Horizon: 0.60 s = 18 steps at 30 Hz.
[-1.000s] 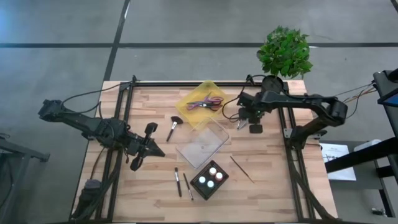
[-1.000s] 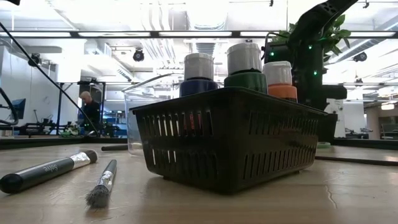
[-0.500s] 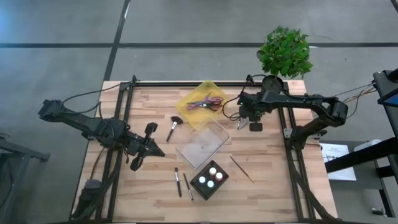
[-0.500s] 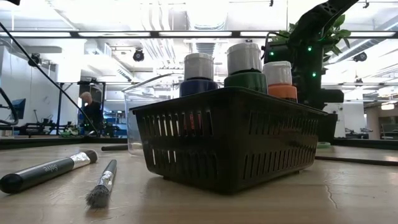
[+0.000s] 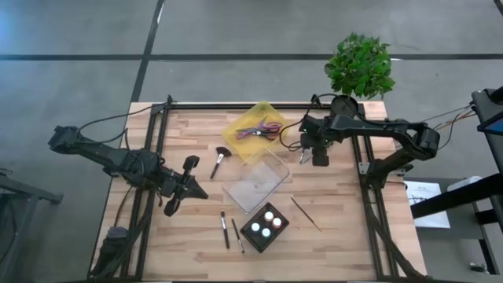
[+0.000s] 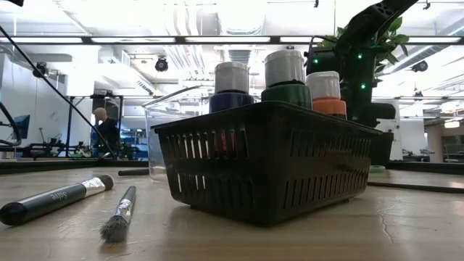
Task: Pick & Place Paint Supplies
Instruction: Put the green scissors into the yellow transparent bin
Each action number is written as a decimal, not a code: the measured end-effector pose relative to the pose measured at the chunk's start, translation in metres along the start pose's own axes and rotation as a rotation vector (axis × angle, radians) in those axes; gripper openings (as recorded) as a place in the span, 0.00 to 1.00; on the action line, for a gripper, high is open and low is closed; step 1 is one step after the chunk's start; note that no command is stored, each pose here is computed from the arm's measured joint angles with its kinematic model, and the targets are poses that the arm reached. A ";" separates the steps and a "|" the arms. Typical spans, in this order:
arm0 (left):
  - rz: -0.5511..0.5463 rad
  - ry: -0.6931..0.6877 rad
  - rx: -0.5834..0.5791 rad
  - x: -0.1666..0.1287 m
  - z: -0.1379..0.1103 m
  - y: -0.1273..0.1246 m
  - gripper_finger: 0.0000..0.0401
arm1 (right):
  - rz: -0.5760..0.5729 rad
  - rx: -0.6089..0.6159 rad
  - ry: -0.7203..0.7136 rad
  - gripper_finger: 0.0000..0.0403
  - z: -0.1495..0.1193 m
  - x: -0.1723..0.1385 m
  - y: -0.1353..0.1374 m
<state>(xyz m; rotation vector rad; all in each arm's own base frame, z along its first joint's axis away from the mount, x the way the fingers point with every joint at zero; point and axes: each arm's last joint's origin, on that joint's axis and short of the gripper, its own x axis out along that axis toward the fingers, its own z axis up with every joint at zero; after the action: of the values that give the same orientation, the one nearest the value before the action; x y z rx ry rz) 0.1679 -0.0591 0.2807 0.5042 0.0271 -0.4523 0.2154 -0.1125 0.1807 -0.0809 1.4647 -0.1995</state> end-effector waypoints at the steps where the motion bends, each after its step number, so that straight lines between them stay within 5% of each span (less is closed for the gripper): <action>1: 0.000 0.000 0.000 0.000 0.000 0.000 0.04 | 0.010 -0.004 -0.005 0.41 0.000 0.000 0.000; 18: -0.002 0.003 0.000 0.000 0.000 0.000 0.04 | 0.156 -0.113 0.071 0.47 0.011 0.046 0.005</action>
<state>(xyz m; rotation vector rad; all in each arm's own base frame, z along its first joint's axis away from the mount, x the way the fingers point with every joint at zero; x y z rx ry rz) 0.1679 -0.0591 0.2803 0.5046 0.0312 -0.4536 0.2305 -0.1168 0.1362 -0.0518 1.5454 0.0075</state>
